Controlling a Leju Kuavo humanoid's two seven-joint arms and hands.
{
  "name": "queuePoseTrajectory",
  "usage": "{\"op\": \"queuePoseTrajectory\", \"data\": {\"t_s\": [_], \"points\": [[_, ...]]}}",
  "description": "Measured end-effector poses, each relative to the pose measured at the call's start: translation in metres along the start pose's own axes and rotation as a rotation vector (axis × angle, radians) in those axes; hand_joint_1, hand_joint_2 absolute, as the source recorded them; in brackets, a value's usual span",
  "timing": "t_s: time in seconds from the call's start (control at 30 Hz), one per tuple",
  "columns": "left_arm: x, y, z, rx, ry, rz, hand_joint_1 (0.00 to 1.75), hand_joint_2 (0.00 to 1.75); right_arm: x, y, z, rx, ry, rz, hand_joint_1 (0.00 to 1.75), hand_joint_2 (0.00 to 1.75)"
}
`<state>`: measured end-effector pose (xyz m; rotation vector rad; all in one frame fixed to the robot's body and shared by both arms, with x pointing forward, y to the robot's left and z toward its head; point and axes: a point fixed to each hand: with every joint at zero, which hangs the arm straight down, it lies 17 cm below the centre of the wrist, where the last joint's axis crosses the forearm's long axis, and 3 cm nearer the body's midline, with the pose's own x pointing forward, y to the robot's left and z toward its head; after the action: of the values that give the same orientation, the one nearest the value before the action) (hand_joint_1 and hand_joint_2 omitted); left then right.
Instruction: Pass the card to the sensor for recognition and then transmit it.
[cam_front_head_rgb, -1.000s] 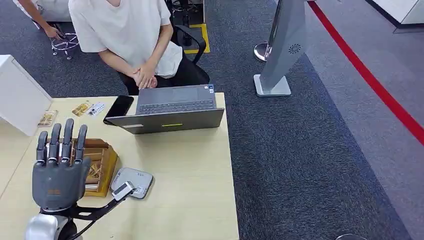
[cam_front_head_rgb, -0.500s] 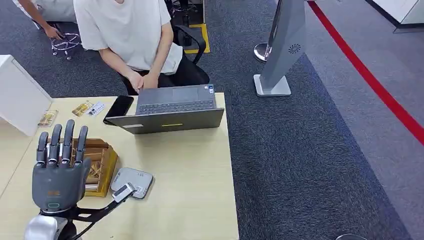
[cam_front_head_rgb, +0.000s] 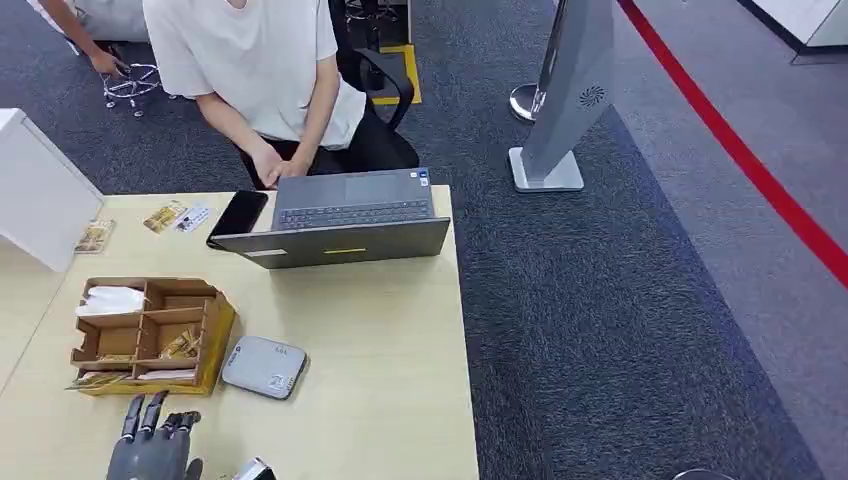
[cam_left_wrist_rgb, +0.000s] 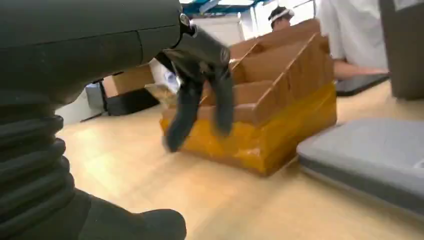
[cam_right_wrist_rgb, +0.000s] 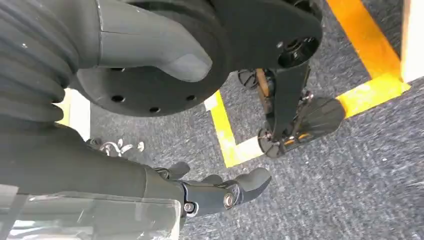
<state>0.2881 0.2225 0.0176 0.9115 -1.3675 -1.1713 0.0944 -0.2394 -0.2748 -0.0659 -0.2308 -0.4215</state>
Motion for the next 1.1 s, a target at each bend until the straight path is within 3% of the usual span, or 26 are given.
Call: {"op": "queuePoseTrajectory", "data": {"t_s": [0.37,1.1], "points": [[-0.006,-0.019,0.015,-0.064,0.036,0.007,0.0,1.75,0.001,-0.002,-0.001,-0.006,-0.003,0.012,0.0,1.75],[-0.004,-0.019,0.015,-0.061,0.039,0.014,0.0,1.75,0.002,-0.003,-0.001,-0.008,-0.003,0.013,0.0,1.75]]}}
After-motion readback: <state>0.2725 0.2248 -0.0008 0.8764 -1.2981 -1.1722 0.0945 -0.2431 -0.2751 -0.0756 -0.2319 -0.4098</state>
